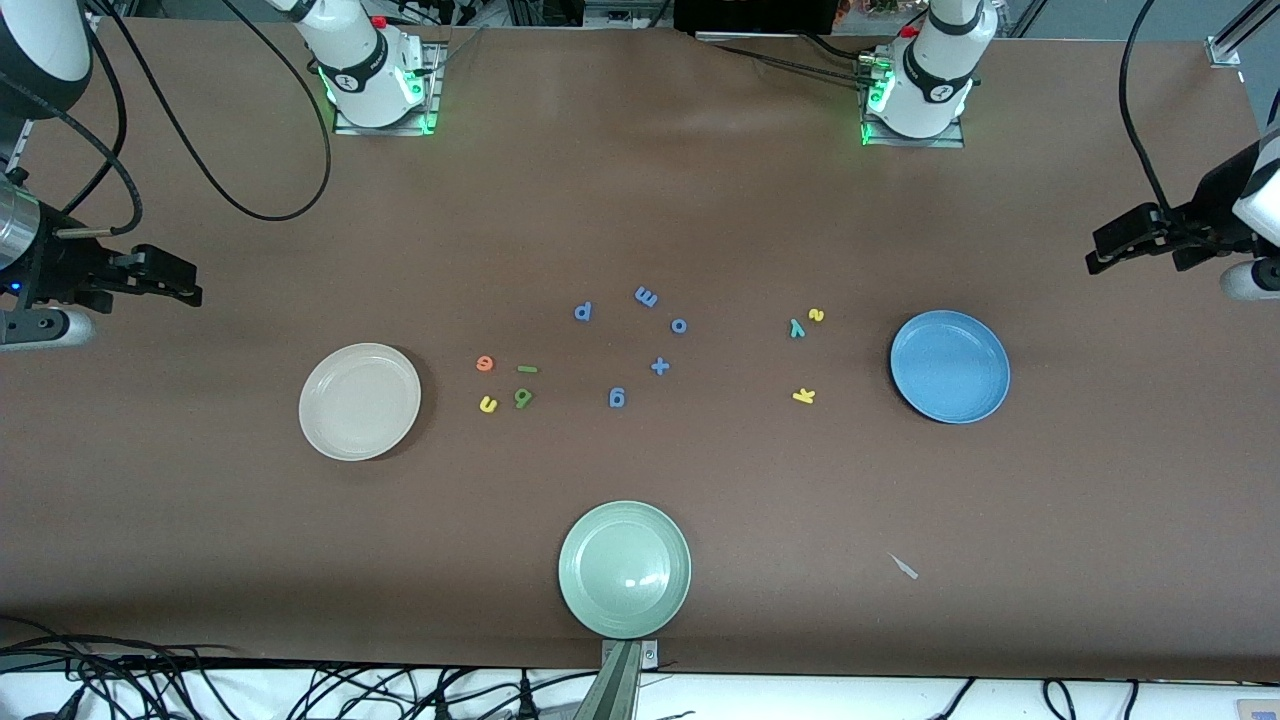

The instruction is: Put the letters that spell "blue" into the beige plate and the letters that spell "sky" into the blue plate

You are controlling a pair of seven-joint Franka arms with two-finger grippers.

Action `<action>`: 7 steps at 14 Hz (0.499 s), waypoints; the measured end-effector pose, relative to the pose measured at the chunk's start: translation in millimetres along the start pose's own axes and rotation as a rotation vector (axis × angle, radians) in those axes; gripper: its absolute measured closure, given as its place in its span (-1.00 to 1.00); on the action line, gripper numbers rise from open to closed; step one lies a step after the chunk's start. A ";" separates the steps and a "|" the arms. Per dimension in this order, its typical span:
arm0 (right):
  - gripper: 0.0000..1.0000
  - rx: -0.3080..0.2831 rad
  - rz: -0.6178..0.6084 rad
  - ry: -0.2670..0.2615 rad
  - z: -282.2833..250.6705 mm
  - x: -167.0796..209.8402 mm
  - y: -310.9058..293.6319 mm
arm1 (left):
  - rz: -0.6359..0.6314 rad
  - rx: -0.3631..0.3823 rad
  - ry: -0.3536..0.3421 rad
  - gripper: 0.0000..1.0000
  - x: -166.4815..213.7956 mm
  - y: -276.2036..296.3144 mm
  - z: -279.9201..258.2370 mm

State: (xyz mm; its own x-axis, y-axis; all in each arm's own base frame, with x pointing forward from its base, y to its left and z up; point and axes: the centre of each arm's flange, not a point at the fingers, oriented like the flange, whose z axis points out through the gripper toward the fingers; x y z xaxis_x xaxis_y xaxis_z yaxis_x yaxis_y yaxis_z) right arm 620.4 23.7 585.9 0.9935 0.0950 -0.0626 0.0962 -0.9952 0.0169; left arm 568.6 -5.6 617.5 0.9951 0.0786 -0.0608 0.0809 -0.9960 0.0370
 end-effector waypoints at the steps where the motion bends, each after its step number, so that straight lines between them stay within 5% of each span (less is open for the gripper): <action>1: -1.00 -0.005 0.005 -0.002 1.3 0.6 0.0 | 0.001 0.000 0.003 -1.00 -5.1 0.1 2.8; 7: -1.00 -0.013 -0.052 -0.028 25.5 14.6 -48.8 | -0.001 0.000 0.012 -1.00 -11.4 -0.8 19.1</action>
State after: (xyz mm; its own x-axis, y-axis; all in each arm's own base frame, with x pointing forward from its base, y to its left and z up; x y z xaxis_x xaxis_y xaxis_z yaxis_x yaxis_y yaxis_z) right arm 628.7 73.1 558.8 0.9851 0.1454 -0.0919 0.1484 -0.9886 0.0261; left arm 556.1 -6.5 599.0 0.9956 0.0804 -0.0489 0.0822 -0.9959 0.0366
